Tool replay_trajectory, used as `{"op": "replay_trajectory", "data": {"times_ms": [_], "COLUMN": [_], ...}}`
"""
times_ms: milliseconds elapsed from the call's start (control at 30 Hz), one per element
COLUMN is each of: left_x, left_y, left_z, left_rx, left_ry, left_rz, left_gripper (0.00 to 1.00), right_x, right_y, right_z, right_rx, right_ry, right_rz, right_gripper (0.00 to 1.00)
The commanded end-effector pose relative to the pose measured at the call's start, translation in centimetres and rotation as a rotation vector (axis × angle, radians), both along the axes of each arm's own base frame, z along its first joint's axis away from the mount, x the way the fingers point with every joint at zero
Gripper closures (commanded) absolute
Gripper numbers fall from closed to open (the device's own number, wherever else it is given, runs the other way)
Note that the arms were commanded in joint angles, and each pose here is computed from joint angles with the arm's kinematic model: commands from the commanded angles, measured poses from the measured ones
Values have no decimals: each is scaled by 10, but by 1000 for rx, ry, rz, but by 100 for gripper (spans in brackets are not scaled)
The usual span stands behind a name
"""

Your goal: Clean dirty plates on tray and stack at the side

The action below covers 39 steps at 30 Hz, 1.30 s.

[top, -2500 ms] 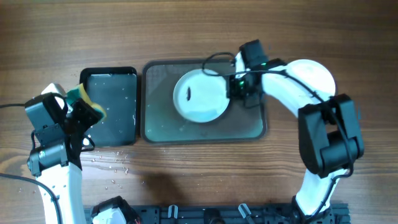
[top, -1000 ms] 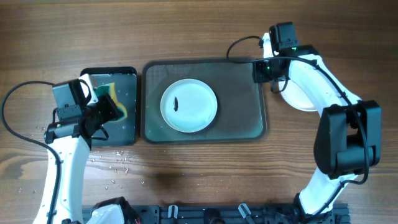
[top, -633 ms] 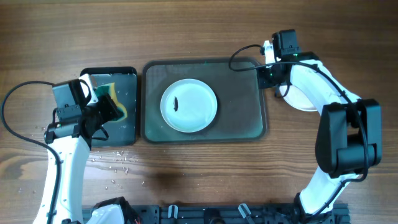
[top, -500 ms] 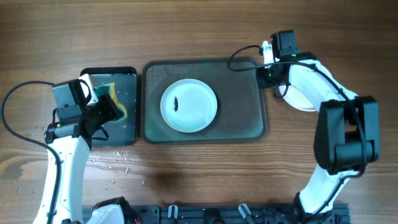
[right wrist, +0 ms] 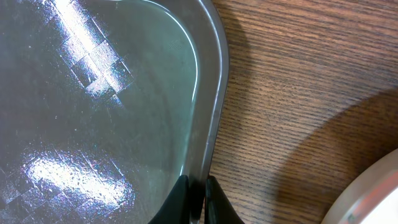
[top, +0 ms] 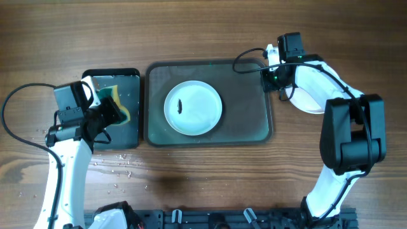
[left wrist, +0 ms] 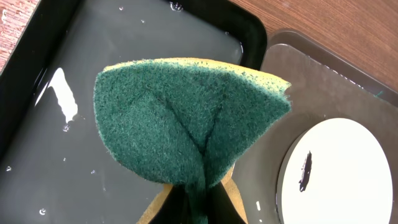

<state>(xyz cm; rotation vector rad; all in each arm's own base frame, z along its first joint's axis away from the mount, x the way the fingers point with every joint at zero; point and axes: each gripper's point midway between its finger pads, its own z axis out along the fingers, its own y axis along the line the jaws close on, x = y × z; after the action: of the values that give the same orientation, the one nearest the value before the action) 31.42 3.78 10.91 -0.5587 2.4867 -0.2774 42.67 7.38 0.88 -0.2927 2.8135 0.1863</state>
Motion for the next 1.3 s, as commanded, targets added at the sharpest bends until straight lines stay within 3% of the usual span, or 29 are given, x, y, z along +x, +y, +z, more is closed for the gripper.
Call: {"op": "replay_trajectory", "data": {"times_ms": [0,1100,1200,1267], "left_x": [5,5,5,5], "left_y": [-1,-1,-1,-1], "left_z": [7,7,7,7], "left_rx": [12,12,12,12], "left_ry": [-21,-21,-21,-21], "left_rz": [-22,-22,-22,-22], "left_gripper": [96,96,96,96], "right_x": [-7,-24,-21,-14], "right_y": [8,34,29,19], "right_z": [-10,-7,-8,-1], "right_rx": [27,179,147,87], "right_ry": [30,115,104,80], "right_rz": [30,17,8,-9], "right_gripper": [95,94,76,72]}}
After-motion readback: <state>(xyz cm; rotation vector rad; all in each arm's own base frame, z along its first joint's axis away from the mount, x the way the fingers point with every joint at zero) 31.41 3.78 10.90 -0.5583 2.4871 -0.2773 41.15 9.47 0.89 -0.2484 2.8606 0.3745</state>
